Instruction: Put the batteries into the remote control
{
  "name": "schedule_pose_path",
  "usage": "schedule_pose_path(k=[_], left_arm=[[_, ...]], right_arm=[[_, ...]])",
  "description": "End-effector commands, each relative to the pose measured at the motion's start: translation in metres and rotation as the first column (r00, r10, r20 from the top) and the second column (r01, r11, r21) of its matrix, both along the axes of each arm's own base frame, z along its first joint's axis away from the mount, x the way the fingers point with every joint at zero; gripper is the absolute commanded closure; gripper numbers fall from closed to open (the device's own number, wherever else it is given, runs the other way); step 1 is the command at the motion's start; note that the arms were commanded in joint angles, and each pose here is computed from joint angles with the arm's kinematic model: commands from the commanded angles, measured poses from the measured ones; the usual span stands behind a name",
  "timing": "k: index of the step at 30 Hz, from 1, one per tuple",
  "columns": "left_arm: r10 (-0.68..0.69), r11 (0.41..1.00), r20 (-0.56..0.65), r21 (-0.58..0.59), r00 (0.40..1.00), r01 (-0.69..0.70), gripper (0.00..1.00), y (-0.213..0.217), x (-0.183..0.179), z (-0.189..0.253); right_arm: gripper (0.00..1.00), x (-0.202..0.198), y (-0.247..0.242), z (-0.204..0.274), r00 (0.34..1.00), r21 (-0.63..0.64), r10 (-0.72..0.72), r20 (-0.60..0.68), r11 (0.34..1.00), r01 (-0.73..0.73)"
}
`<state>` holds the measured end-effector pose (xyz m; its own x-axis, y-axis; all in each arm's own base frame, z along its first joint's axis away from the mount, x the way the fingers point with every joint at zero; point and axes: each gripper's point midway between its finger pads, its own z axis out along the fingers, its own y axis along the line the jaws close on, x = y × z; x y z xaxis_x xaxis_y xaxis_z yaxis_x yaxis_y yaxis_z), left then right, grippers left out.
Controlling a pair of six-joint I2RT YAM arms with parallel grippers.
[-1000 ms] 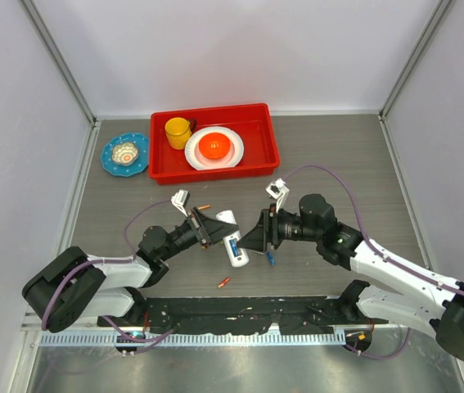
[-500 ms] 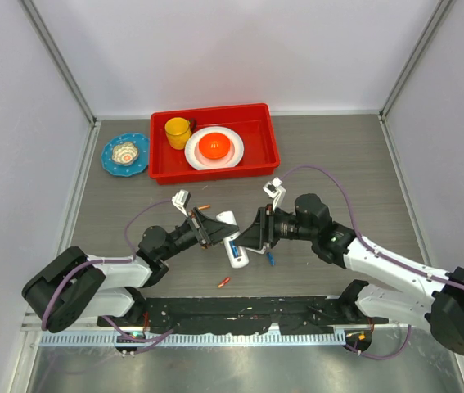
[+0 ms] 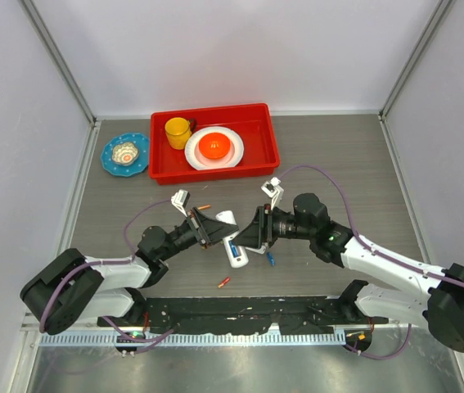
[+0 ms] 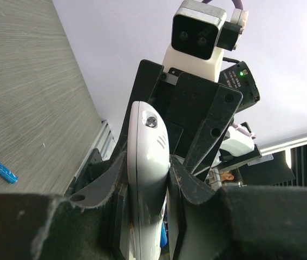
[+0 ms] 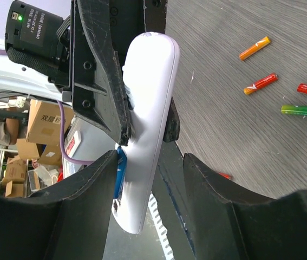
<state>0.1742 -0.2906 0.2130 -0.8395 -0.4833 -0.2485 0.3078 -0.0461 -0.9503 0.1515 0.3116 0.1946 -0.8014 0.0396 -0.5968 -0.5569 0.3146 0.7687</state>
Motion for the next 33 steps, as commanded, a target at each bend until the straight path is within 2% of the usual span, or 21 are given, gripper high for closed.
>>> schedule_pose_path(k=[1, 33], left_arm=[[0.015, 0.974, 0.250, -0.223, 0.968, 0.042, 1.00, 0.013, -0.018, 0.082], [0.039, 0.982, 0.229, -0.190, 0.973, 0.005, 1.00, 0.012, -0.012, 0.066]], right_arm=[[0.44, 0.005, 0.002, -0.002, 1.000, 0.006, -0.015, 0.006, 1.000, 0.015], [0.35, -0.002, 0.003, 0.033, 0.999, 0.075, 0.017, 0.027, 0.997, -0.019]])
